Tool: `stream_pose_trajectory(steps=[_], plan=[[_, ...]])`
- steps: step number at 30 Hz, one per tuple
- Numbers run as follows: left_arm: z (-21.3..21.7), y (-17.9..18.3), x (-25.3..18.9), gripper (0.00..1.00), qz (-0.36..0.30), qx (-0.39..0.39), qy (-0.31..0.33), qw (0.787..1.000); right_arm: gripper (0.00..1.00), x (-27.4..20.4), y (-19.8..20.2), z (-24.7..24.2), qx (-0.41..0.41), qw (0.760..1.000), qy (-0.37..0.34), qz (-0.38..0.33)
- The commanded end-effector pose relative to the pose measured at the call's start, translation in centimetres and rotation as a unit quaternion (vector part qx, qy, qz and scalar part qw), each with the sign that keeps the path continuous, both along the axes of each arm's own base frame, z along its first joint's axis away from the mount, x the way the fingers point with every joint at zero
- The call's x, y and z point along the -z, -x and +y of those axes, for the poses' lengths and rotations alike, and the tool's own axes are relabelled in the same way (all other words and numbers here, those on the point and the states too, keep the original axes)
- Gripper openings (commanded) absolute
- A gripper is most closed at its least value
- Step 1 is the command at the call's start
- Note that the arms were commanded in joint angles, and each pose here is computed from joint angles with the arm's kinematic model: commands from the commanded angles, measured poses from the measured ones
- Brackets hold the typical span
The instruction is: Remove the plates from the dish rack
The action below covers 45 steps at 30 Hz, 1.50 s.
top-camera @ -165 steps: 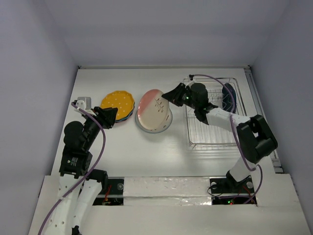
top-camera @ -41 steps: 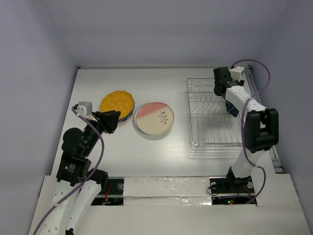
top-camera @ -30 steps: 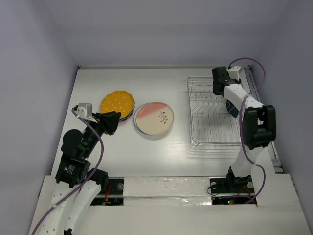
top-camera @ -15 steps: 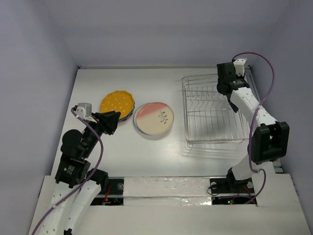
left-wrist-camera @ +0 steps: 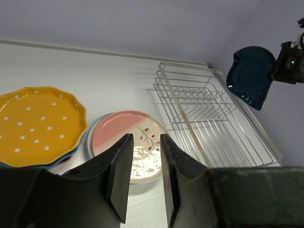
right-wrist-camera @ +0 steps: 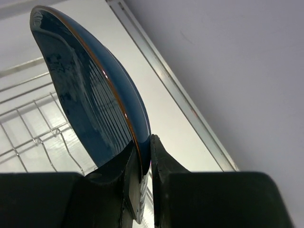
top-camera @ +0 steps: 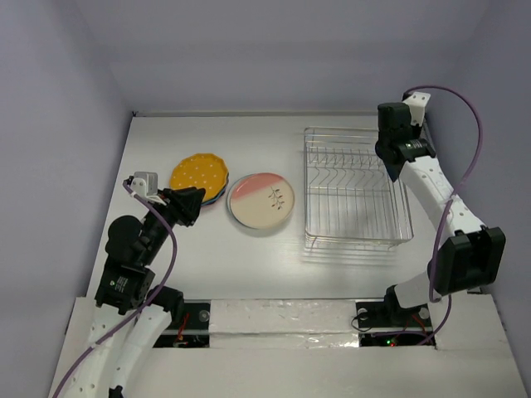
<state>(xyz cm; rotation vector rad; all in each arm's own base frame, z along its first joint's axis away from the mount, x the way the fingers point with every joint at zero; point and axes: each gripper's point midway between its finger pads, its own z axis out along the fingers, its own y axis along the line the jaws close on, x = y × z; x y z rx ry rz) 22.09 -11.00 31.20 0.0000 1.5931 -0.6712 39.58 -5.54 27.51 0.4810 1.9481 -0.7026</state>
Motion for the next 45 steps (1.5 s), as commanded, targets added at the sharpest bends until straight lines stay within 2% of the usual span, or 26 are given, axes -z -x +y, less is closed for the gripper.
stream_pose_trajectory(steps=[1, 5, 6, 9, 13, 17, 21, 23, 24, 25, 28, 30, 31, 32, 41, 45], plan=[[0.3, -0.1, -2.4, 0.27, -0.033, -0.005, 0.007, 0.999, 0.0, -5.4, -1.0, 0.2, 0.02, 0.994, -0.023, -0.109], [0.1, -0.1, -2.4, 0.27, -0.032, 0.0, 0.006, 0.999, 0.0, -8.5, -1.5, 5.3, -0.126, 0.969, -0.124, -0.17], [0.3, -0.2, -2.4, 0.27, -0.033, -0.006, 0.006, 0.999, 0.0, -9.8, -1.2, 8.4, -0.202, 0.946, -0.171, -0.188], [0.3, -0.3, -2.4, 0.27, -0.032, -0.005, 0.006, 0.999, 0.0, -10.6, 0.0, 14.4, -0.306, 0.903, -0.227, -0.198], [0.8, -0.6, -2.3, 0.27, -0.03, -0.017, 0.004, 0.999, 0.0, -9.9, 2.2, 23.5, -0.427, 0.844, -0.278, -0.166], [1.3, -0.9, -2.4, 0.27, -0.03, -0.033, 0.003, 0.999, 0.0, -7.7, 6.8, 33.3, -0.549, 0.759, -0.333, -0.109], [2.1, -1.0, -2.6, 0.27, -0.034, -0.053, 0.003, 0.998, 0.0, -4.6, 11.6, 40.3, -0.622, 0.689, -0.37, -0.044], [2.3, -1.0, -2.8, 0.27, -0.037, -0.059, 0.004, 0.998, 0.0, -2.6, 13.0, 42.9, -0.64, 0.669, -0.378, -0.015], [2.6, -1.1, -2.7, 0.27, -0.036, -0.065, 0.003, 0.997, 0.0, -2.3, 14.9, 44.8, -0.661, 0.641, -0.39, -0.002], [2.7, -1.2, -2.7, 0.27, -0.035, -0.068, 0.003, 0.997, 0.0, -1.6, 15.7, 45.8, -0.669, 0.63, -0.394, 0.009], [2.7, -1.3, -2.6, 0.27, -0.033, -0.07, 0.003, 0.997, 0.0, 2.3, 17.5, 48.8, -0.679, 0.613, -0.399, 0.061], [2.7, -1.3, -2.5, 0.27, -0.031, -0.07, 0.002, 0.997, 0.0, 5.9, 18.0, 49.8, -0.672, 0.611, -0.405, 0.104], [2.7, -1.3, -2.5, 0.27, -0.032, -0.07, 0.003, 0.997, 0.0, 6.3, 18.3, 50.8, -0.679, 0.601, -0.408, 0.104], [2.7, -1.3, -2.4, 0.27, -0.031, -0.07, 0.003, 0.997, 0.0, 7.1, 18.3, 51.0, -0.678, 0.601, -0.409, 0.113], [2.8, -1.4, -2.3, 0.27, -0.03, -0.07, 0.003, 0.997, 0.0, 14.8, 18.8, 51.9, -0.653, 0.626, -0.388, 0.174], [2.7, -1.4, -2.3, 0.27, -0.03, -0.069, 0.004, 0.997, 0.0, 16.8, 18.3, 51.4, -0.637, 0.648, -0.376, 0.183]])
